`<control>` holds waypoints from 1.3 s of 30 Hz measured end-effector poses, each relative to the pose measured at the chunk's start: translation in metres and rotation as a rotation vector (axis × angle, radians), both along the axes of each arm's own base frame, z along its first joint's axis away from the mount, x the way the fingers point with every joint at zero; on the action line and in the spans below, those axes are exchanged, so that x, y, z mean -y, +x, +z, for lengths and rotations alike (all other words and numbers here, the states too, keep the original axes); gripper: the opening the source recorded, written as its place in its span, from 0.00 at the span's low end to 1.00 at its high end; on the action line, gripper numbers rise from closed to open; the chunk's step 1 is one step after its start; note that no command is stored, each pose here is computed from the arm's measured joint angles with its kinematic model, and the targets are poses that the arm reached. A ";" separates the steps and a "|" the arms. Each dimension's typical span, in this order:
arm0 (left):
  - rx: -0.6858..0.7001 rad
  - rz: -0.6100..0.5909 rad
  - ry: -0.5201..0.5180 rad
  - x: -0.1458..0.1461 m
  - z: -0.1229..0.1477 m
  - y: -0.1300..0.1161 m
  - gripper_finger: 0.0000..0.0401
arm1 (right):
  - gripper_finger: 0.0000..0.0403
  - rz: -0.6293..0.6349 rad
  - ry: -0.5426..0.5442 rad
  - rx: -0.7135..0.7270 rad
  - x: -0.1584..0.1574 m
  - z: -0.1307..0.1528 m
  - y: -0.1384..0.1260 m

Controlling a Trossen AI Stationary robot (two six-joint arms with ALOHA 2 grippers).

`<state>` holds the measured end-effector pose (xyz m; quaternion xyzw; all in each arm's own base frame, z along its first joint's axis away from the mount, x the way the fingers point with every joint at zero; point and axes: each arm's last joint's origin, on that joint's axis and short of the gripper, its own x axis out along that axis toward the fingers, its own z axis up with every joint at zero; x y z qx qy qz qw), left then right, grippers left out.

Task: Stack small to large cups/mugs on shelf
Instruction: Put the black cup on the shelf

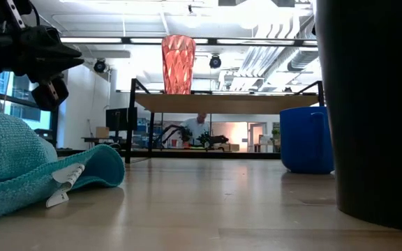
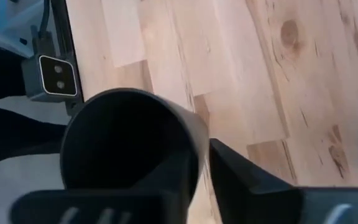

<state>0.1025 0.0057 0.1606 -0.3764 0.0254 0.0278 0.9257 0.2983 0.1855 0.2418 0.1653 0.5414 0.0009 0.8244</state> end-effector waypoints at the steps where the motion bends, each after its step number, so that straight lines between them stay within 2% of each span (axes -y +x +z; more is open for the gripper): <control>1: 0.000 -0.001 0.002 0.000 0.000 0.000 0.08 | 0.07 0.002 0.003 -0.003 0.000 0.000 0.000; 4: 0.000 0.000 0.003 0.000 0.000 0.000 0.08 | 0.01 0.004 0.016 -0.014 0.001 0.000 0.000; 15: 0.000 -0.001 0.003 0.000 0.000 0.000 0.08 | 0.00 -0.024 0.034 -0.071 0.025 0.012 0.011; 29: 0.000 -0.001 0.005 0.000 0.000 0.000 0.08 | 0.00 0.001 -0.045 -0.070 0.071 0.073 0.025; 39: 0.000 -0.001 0.005 0.000 0.000 0.000 0.08 | 0.00 -0.009 -0.144 -0.041 0.119 0.124 0.024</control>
